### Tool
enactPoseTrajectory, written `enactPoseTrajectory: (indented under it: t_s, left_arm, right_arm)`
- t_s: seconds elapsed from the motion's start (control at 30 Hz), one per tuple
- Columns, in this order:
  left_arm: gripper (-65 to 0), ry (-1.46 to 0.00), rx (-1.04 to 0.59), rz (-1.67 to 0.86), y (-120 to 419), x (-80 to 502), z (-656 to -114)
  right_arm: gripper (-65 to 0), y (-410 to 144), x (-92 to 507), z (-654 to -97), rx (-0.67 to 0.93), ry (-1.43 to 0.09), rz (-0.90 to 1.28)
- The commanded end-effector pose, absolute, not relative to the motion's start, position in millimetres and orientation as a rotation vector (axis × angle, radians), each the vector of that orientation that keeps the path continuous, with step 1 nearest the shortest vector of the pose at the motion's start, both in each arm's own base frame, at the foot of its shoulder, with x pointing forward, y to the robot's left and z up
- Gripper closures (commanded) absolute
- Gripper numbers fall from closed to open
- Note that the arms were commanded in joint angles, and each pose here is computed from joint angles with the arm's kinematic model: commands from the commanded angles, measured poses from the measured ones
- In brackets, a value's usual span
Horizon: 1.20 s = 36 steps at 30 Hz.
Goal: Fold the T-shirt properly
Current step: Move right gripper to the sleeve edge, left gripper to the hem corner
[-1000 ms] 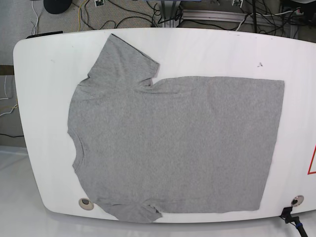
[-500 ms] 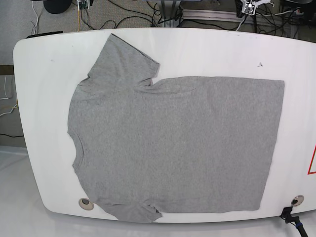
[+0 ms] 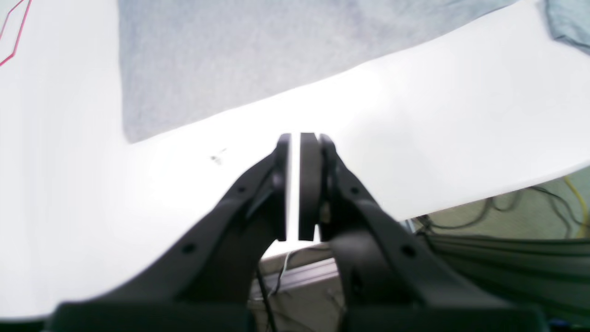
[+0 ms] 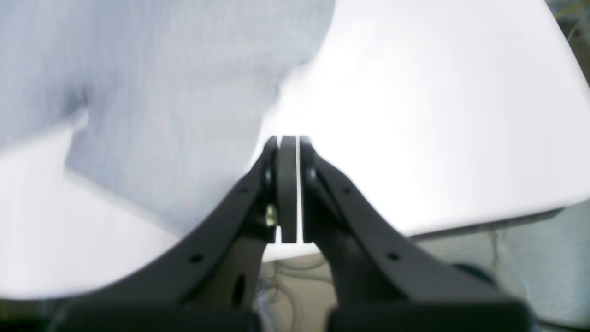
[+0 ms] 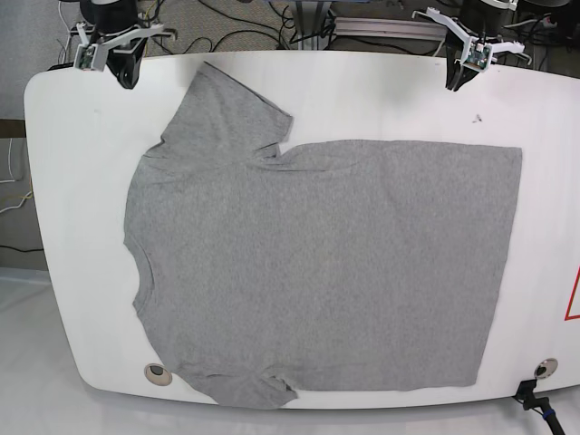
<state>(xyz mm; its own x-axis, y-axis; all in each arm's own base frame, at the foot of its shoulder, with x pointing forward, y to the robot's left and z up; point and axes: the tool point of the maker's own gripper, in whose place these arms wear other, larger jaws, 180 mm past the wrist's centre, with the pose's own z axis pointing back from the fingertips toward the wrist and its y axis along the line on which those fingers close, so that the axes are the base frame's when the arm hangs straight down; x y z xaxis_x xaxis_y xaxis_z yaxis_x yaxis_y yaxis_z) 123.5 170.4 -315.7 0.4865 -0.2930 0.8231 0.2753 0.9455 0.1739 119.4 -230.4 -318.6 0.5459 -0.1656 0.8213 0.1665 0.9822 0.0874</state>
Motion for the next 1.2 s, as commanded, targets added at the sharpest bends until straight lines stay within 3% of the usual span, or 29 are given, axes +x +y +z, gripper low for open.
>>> enactPoseTrajectory:
  t_s: [0.0, 0.13, 0.3, 0.33, 0.37, 0.57, 0.77, 1.17]
  left_arm:
    - [-4.6, -1.026, 0.001, -0.344, 167, 131, -301]
    - [-7.6, -1.014, -0.057, -0.374, 162, 140, -299]
    - [-11.7, -1.016, -0.128, -0.426, 156, 147, -292]
    - [-8.7, -0.988, -0.120, -0.407, 157, 143, -300]
    - [-8.6, -0.984, -0.116, -0.404, 158, 143, -303]
    - [-14.6, -0.871, -0.091, -0.365, 176, 132, -340]
    - [-17.9, -0.845, -0.061, -0.364, 185, 133, -346]
    - [-17.2, -0.921, 0.071, -0.307, 234, 164, -324]
  right_arm:
    - [0.0, -227, 140, -304, 0.100, -0.998, -0.255]
    - [-1.8, -217, 162, -304, 0.209, -0.961, -0.252]
    - [-10.4, -208, 184, -313, 0.266, -0.959, -0.208]
    - [-6.8, -213, 174, -317, 0.245, -0.926, -0.238]
    - [-7.7, -214, 175, -320, 0.248, -0.924, -0.244]
    - [-20.1, -224, 167, -350, 0.250, -0.855, -0.313]
    - [-19.9, -216, 167, -356, 0.288, -0.847, -0.353]
    - [-17.0, -195, 169, -354, 0.361, -0.894, -0.429]
